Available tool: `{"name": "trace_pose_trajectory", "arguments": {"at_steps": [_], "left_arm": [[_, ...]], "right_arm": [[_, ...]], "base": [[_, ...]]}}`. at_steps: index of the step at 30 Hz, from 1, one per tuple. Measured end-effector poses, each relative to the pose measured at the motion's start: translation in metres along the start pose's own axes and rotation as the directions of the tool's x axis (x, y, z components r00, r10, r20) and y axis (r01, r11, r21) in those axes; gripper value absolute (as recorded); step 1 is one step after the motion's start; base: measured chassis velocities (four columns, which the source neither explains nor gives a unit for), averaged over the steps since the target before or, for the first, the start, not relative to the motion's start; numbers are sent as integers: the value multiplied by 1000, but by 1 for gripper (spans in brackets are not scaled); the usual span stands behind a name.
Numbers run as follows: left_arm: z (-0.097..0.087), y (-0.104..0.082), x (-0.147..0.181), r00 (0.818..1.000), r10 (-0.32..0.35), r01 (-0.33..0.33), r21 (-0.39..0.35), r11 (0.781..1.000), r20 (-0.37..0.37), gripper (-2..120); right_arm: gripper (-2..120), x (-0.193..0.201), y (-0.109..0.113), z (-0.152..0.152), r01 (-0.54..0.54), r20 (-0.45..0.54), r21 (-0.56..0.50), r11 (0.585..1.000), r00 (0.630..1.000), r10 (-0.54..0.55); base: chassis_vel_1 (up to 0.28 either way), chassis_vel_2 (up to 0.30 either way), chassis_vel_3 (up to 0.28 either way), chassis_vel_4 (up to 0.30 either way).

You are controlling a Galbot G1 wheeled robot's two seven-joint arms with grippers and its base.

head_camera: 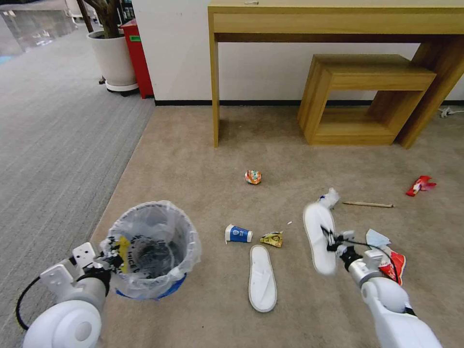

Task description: Pick up the trash bin and place the garbage on the floor into it.

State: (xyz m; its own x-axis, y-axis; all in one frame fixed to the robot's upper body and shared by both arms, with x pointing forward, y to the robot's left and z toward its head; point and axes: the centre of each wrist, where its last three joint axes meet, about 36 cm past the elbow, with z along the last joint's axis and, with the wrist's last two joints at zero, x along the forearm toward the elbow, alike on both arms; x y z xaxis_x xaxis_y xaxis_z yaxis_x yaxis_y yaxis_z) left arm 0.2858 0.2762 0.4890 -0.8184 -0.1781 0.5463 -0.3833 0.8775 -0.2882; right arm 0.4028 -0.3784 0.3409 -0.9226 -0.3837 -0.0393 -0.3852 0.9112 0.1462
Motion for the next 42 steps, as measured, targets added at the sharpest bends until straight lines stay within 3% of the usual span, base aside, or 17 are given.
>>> {"name": "trace_pose_trajectory", "arguments": {"at_steps": [2,6,8,9,10,13,14,16,18,20,32,38,42], "left_arm": [[4,-3,-2,1000,8,-8,2,1000,-13,1],[7,-6,-3,1000,13,-13,-1,1000,-21,1],[9,-7,-4,999,23,-23,-4,1000,-28,1],[10,-8,-4,999,26,-26,-5,1000,-31,1],[10,-8,-4,999,26,-26,-5,1000,-31,1],[13,-10,-4,998,36,-37,-11,999,-41,1],[13,-10,-4,998,36,-37,-11,999,-41,1],[15,-12,-4,998,39,-40,-18,999,-45,1],[16,-12,-4,998,40,-41,-20,999,-46,1],[18,-14,-2,998,47,-48,-20,999,-49,1],[24,-23,7,995,86,-88,-32,996,-59,1],[28,-26,10,993,98,-101,-44,994,-64,1],[28,-27,12,992,104,-107,-46,993,-67,1]], "right_arm": [[0,-11,19,-25,134,126,17,991,983,-135],[0,-24,40,-45,252,239,11,968,939,-247],[0,-44,71,-61,386,368,-14,923,860,-354],[0,-50,80,-65,423,401,-18,906,833,-381],[0,-50,80,-65,423,401,-18,906,833,-381],[0,-76,125,-76,557,507,-24,830,723,-470],[0,-76,125,-76,557,507,-24,830,723,-470],[0,-93,153,-83,621,550,-32,783,665,-505],[0,-99,161,-85,640,559,-31,768,648,-517],[0,-112,179,-82,692,560,-19,722,605,-566],[0,-134,213,-4,791,453,20,611,538,-711],[0,-143,228,24,796,422,24,605,540,-728],[0,-150,238,44,783,398,28,621,561,-726]], "base": [[0,0,0,0],[0,0,0,0],[0,0,0,0],[0,0,0,0],[0,0,0,0],[0,0,0,0],[0,0,0,0],[0,0,0,0],[0,0,0,0],[0,0,0,0],[0,0,0,0],[0,0,0,0],[0,0,0,0]]}}
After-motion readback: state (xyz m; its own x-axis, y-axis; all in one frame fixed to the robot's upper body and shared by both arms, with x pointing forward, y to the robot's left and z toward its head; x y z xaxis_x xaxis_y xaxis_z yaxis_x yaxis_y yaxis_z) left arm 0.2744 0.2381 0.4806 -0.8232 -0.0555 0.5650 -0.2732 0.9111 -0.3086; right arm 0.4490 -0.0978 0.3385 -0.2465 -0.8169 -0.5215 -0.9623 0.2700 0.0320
